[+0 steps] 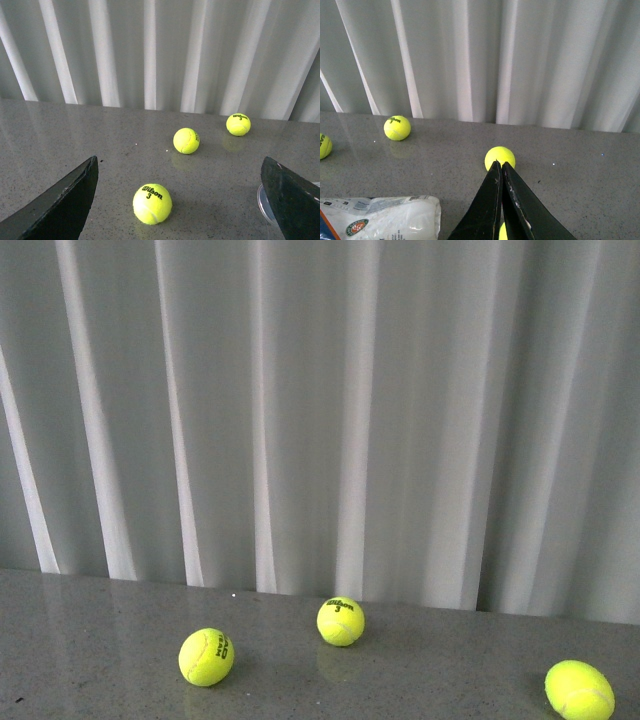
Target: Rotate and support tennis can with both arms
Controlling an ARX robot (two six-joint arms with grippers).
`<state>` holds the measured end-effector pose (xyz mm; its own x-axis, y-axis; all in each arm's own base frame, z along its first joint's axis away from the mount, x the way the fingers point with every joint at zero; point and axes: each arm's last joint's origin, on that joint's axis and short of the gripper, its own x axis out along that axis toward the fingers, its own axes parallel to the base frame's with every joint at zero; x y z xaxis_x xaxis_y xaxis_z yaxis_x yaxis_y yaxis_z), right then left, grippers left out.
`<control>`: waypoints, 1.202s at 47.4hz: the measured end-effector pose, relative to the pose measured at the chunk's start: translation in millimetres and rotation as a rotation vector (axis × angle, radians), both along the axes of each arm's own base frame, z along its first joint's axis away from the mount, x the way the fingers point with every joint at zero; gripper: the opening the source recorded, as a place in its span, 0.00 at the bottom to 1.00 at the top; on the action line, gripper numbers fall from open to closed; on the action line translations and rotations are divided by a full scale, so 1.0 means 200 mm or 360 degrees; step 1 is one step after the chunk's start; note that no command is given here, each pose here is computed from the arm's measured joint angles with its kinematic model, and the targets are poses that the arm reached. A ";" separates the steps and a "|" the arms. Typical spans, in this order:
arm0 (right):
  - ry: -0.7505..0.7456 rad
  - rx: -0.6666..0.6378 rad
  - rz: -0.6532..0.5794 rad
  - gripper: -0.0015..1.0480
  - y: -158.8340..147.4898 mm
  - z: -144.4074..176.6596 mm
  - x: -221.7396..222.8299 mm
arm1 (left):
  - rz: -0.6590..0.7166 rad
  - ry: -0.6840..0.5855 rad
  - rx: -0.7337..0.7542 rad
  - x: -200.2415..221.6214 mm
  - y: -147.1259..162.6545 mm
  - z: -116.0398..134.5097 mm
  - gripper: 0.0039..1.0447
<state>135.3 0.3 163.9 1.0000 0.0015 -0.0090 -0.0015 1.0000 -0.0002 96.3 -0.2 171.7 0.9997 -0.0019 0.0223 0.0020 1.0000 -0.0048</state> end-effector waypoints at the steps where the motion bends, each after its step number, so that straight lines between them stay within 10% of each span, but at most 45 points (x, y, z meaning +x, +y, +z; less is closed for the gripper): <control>1: -0.0001 0.0001 0.0000 0.03 0.00 0.00 0.00 | 0.0000 0.0000 0.0000 0.00 0.00 0.00 0.94; 57: -0.0019 0.0000 0.0004 0.03 0.00 0.01 -0.19 | -0.0001 -0.0001 0.0000 0.00 0.00 0.00 0.94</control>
<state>97.7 0.3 165.0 1.0000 0.0038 0.0029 -0.0038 1.0000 -0.0002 96.3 -0.3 171.8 0.9997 -0.0023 0.0227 0.0024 1.0000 -0.0048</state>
